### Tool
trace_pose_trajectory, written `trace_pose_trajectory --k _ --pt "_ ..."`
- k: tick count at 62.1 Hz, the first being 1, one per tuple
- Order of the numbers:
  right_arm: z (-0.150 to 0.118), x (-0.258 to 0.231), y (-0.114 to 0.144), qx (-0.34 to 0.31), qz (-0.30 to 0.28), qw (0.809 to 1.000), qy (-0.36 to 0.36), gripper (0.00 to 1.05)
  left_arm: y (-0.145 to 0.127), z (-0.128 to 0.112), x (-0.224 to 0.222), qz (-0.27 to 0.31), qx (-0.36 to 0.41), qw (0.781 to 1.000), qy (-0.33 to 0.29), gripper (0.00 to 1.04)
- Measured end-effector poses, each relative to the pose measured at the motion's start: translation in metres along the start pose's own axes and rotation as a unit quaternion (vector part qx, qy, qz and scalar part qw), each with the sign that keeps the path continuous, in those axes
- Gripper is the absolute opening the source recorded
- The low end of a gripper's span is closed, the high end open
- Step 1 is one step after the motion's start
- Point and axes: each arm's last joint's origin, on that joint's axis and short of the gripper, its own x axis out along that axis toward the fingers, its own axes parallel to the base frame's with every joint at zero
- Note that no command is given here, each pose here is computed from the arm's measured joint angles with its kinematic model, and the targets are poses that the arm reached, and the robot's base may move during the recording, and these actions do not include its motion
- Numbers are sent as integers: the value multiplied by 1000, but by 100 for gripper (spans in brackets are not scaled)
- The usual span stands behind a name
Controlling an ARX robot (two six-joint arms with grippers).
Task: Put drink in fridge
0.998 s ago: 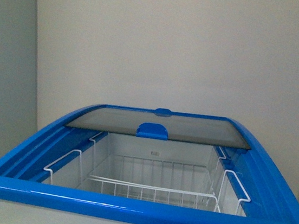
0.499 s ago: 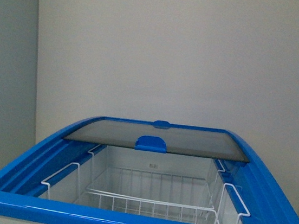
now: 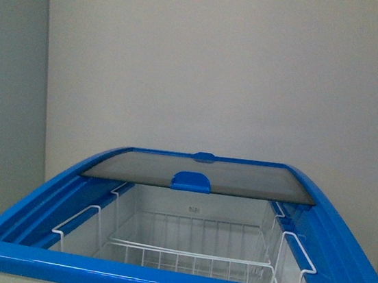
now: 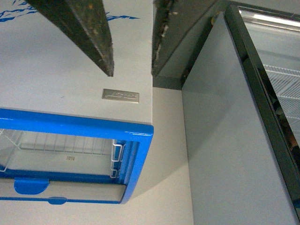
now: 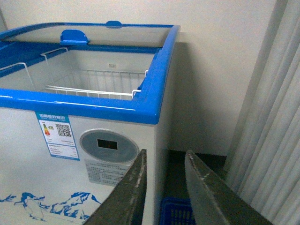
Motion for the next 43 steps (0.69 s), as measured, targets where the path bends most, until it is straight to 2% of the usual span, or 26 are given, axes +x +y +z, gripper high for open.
trace_pose_trajectory --k 3,9,14,25,43 --pt "0 0 0 0 0 1000 0 42 0 0 0 0 0 1000 0 42" --pt "0 0 0 0 0 1000 0 56 0 0 0 0 0 1000 0 58" --pt "0 0 0 0 0 1000 0 72 0 0 0 0 0 1000 0 74" --pt "0 0 0 0 0 1000 0 97 0 0 0 0 0 1000 0 98" --pt "0 0 0 0 0 1000 0 97 0 0 0 0 0 1000 0 97"
